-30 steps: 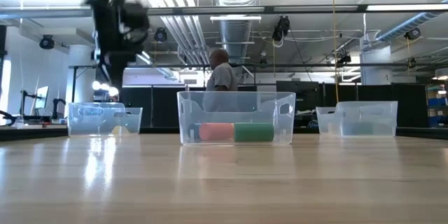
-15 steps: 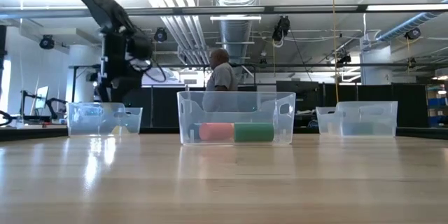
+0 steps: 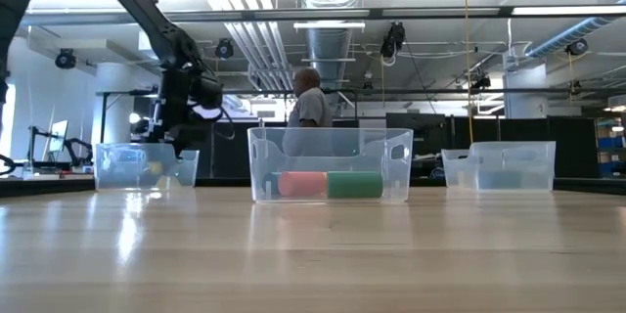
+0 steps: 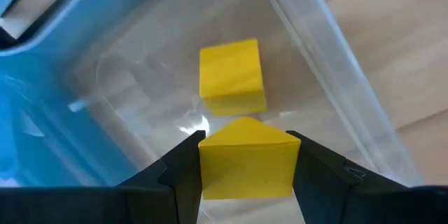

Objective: Sort blocks by size
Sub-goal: Put the yellow triangle block into the left transparent bin, then put the blue triangle block into the left transparent bin

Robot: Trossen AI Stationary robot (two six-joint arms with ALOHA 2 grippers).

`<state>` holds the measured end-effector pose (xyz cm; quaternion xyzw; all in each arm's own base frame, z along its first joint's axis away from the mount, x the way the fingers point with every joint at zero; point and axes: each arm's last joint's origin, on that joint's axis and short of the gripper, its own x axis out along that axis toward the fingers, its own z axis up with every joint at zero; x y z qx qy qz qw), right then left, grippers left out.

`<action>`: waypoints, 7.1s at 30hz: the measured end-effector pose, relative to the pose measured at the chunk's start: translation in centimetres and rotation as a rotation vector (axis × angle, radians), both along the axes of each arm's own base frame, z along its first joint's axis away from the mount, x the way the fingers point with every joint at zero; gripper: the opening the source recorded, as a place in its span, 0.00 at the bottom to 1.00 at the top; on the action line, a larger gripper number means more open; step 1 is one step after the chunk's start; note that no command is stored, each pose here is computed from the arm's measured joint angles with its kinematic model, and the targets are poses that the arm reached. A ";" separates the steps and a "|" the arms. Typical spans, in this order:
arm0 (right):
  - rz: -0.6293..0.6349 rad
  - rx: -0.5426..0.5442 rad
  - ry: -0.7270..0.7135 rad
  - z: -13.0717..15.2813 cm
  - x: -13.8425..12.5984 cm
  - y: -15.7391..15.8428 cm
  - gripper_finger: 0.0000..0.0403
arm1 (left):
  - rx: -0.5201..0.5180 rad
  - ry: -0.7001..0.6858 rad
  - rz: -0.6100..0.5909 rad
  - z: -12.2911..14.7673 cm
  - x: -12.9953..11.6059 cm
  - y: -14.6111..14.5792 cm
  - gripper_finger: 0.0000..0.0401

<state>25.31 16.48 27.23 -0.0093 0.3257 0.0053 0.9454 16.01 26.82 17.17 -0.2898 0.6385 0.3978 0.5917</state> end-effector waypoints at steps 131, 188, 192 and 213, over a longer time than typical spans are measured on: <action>-0.742 0.584 1.204 -12.8 -4.9 11.0 0.72 | 0.438 -1.434 -1.184 -0.7 7.7 -42.2 0.59; -0.293 0.335 -0.087 4.6 14.1 7.2 0.32 | 1.405 -0.931 -1.672 4.1 8.8 -47.7 0.74; -0.248 0.307 -0.169 6.3 14.1 7.8 0.32 | 1.496 -0.876 -1.653 5.9 8.9 -48.7 0.74; -0.141 0.285 -0.222 7.3 13.4 9.5 0.33 | 1.561 -0.754 -1.779 10.3 9.2 -52.1 0.67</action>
